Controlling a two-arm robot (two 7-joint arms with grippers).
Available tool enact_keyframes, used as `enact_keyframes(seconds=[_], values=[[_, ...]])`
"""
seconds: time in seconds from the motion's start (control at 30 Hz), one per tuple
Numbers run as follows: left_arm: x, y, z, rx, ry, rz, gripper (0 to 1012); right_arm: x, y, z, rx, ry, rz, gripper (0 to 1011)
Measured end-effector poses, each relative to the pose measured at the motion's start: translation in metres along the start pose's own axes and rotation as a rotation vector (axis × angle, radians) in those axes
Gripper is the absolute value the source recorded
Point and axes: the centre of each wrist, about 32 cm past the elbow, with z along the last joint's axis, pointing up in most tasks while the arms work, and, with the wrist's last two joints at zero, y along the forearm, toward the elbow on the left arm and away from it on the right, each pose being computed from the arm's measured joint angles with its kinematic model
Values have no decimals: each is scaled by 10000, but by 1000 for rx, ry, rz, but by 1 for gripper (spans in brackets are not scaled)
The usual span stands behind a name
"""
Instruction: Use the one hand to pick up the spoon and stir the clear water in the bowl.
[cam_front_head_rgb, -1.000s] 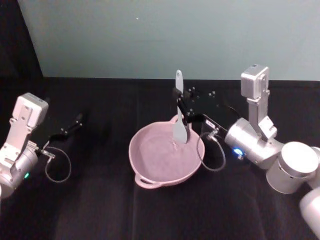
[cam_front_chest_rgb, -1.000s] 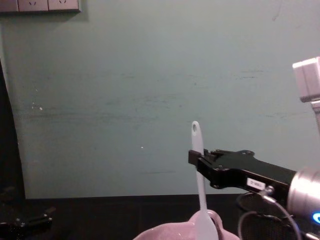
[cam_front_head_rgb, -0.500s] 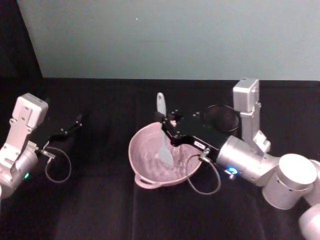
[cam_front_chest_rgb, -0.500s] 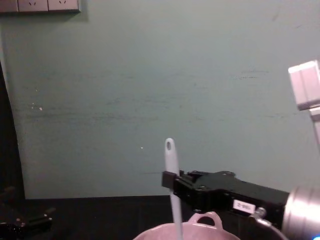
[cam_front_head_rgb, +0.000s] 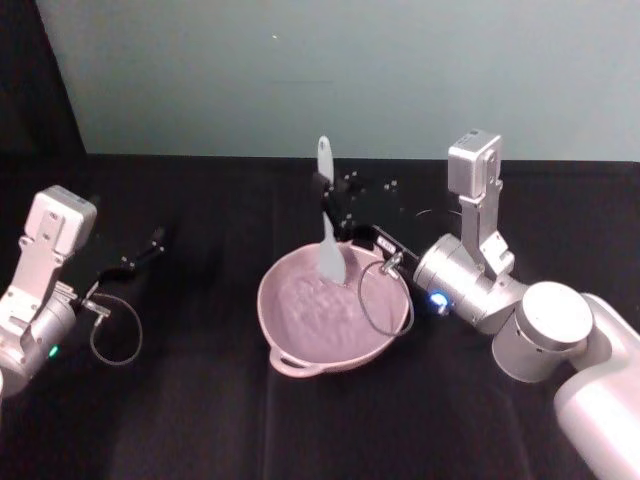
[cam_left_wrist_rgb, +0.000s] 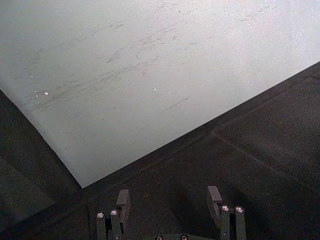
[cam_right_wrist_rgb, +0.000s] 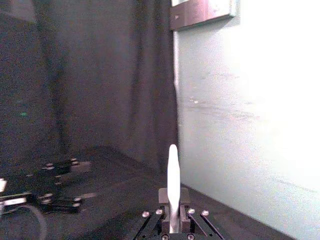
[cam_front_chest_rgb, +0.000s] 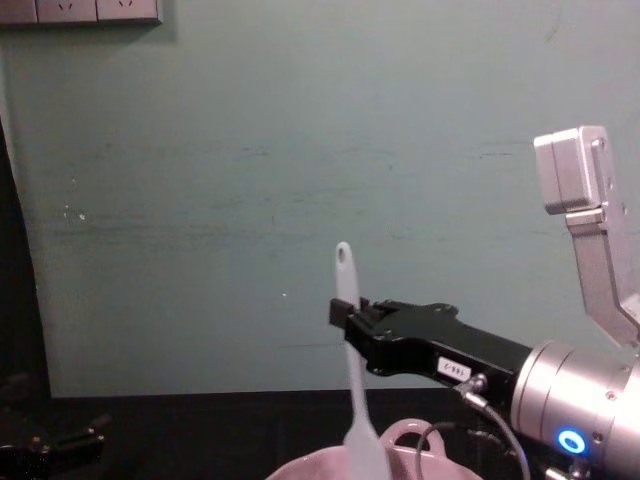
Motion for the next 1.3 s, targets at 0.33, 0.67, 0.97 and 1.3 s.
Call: enact_keyframes(seconds=[0.33,0.67,0.97,1.3], values=[[0,0,0,0,0,0,1011,141,-202,62,-31,-46,-48,117],[0,0,0,0,0,0,1011,-33,-436,157,-74,41,48,117],[0,0,0,0,0,0,1011,-256,-251,84,-43,109,115,117],[0,0,0,0,0,0,1011,-186,37,-99,17,61,11,117]])
